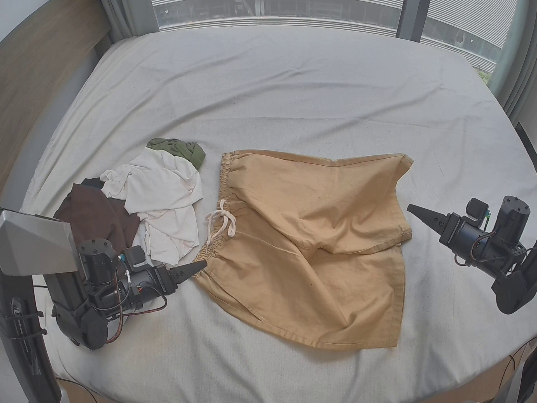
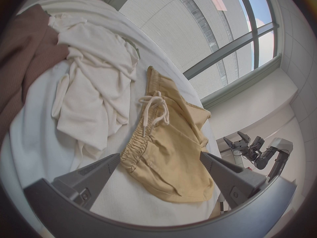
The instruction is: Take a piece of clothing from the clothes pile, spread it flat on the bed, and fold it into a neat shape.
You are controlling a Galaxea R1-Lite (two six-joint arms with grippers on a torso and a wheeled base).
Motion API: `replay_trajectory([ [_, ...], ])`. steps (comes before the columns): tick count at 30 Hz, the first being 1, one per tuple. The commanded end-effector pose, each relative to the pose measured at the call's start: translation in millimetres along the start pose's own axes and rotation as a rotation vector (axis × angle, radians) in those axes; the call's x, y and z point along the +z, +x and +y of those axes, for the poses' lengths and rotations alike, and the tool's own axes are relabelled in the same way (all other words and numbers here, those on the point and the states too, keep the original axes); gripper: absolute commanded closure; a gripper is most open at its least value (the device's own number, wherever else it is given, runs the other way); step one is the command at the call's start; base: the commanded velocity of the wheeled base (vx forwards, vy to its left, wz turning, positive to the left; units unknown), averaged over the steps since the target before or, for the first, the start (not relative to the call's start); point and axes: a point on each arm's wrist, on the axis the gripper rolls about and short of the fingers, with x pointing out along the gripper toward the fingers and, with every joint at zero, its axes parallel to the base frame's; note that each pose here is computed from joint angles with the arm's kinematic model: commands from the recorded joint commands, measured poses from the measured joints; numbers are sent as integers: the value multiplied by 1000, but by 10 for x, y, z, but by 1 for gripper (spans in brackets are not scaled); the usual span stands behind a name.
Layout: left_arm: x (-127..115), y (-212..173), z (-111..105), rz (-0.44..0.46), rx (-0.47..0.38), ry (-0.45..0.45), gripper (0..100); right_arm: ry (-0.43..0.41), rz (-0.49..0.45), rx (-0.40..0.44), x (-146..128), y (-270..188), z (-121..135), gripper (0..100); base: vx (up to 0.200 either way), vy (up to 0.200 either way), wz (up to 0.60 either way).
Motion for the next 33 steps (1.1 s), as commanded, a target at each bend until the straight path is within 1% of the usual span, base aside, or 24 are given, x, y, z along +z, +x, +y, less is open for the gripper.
replay_trajectory([
  [1, -83, 62, 103, 25, 19, -21, 0, 2, 5, 0, -11, 7, -5, 0, 0, 0, 0],
  [10, -113, 169, 206, 29, 24, -30, 0, 0, 3, -1, -9, 11, -7, 0, 0, 0, 0],
  [19, -74, 283, 218, 11, 3, -31, 0, -2, -1, 0, -5, 9, -8, 0, 0, 0, 0],
  [23, -84, 337, 265, -6, 31, -35, 0, -3, -1, 0, -5, 9, -8, 0, 0, 0, 0],
  [24, -88, 339, 268, -6, 33, -36, 100, -3, -1, 0, -5, 9, -8, 0, 0, 0, 0],
  [28, -80, 344, 275, -9, 33, -36, 100, 1, 7, -6, -25, 0, -16, 0, 0, 0, 0],
  [31, -71, 343, 275, -13, 34, -35, 100, -24, 51, -32, -119, -39, -61, 0, 0, 0, 0],
  [33, -63, 340, 283, -16, 35, -33, 100, -49, 120, -66, -257, -87, -117, 0, 0, 0, 0],
])
